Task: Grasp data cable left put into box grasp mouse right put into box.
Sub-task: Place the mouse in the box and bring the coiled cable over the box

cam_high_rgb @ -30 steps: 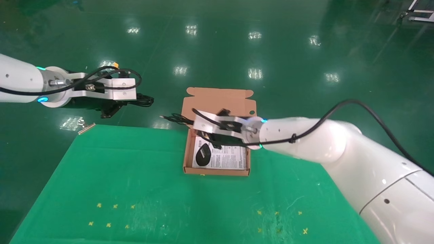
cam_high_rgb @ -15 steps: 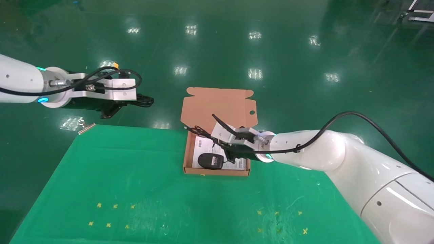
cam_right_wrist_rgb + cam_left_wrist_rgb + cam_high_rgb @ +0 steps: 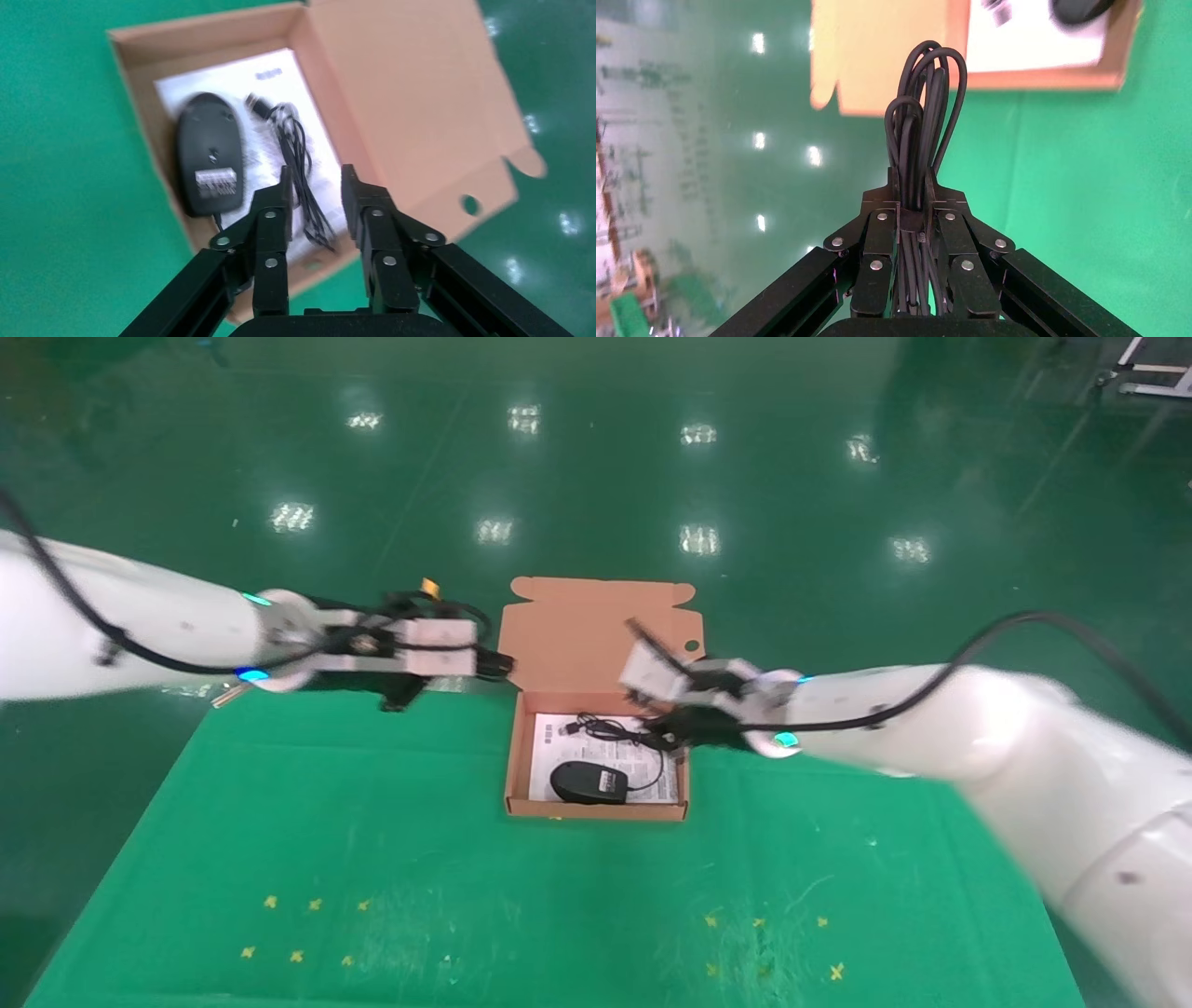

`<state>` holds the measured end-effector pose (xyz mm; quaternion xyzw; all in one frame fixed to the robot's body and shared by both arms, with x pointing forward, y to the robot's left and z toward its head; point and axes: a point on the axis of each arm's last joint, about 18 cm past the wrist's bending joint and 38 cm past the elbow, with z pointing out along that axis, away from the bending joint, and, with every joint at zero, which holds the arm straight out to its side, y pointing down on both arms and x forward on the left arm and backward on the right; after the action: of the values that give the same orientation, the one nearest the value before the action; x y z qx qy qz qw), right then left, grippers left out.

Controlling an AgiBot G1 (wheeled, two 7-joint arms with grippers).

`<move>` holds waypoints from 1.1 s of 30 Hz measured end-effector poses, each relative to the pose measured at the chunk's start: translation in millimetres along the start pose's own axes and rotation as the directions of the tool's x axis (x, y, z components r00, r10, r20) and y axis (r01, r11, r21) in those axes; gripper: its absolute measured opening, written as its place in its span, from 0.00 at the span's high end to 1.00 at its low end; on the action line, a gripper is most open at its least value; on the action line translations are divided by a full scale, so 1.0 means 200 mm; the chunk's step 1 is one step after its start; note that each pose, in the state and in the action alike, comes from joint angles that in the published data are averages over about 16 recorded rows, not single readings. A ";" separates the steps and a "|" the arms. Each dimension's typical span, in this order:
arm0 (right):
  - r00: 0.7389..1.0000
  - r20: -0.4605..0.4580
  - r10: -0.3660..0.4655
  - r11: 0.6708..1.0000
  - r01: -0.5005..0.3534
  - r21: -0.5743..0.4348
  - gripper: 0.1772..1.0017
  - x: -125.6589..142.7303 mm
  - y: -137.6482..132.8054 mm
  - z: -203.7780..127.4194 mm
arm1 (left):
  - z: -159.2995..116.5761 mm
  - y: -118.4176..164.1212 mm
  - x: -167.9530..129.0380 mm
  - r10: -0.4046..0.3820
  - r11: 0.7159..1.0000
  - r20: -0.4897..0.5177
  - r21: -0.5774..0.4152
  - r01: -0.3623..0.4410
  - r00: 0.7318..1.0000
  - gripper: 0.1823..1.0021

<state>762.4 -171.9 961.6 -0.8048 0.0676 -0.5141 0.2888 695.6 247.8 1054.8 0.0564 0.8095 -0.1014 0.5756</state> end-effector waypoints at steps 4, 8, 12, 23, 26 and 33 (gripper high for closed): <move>0.999 -0.036 -0.004 1.000 0.003 -0.020 0.79 0.11 0.07 -0.09 | 0.12 -0.10 0.08 0.012 0.998 -0.011 0.054 -0.011 1.000 0.93; 0.997 -0.077 -0.013 0.999 0.009 -0.046 0.71 0.22 0.17 -0.21 | 0.25 -0.20 0.16 0.022 0.994 -0.019 0.108 -0.020 1.000 0.93; 0.993 -0.111 -0.030 0.996 0.021 -0.081 0.59 0.31 0.28 -0.35 | 0.38 -0.29 0.24 0.032 0.988 -0.024 0.152 -0.028 0.999 0.93; 0.987 -0.146 -0.074 0.984 0.048 -0.172 0.26 0.38 0.49 -0.67 | 0.59 -0.41 0.42 0.058 0.973 -0.029 0.224 -0.050 0.998 0.93; 0.986 -0.150 -0.079 0.981 0.050 -0.188 0.19 0.37 0.51 -0.72 | 0.61 -0.42 0.44 0.054 0.971 -0.029 0.236 -0.045 0.998 0.93; 0.982 -0.163 -0.091 0.977 0.057 -0.204 0.07 0.36 0.52 -0.80 | 0.62 -0.43 0.46 0.028 0.967 -0.032 0.254 -0.018 0.999 0.93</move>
<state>676.2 -349.5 1011.4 -0.7842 0.1128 -0.5826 0.1810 761.7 132.6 938.1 0.1408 0.7993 -0.1964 0.5502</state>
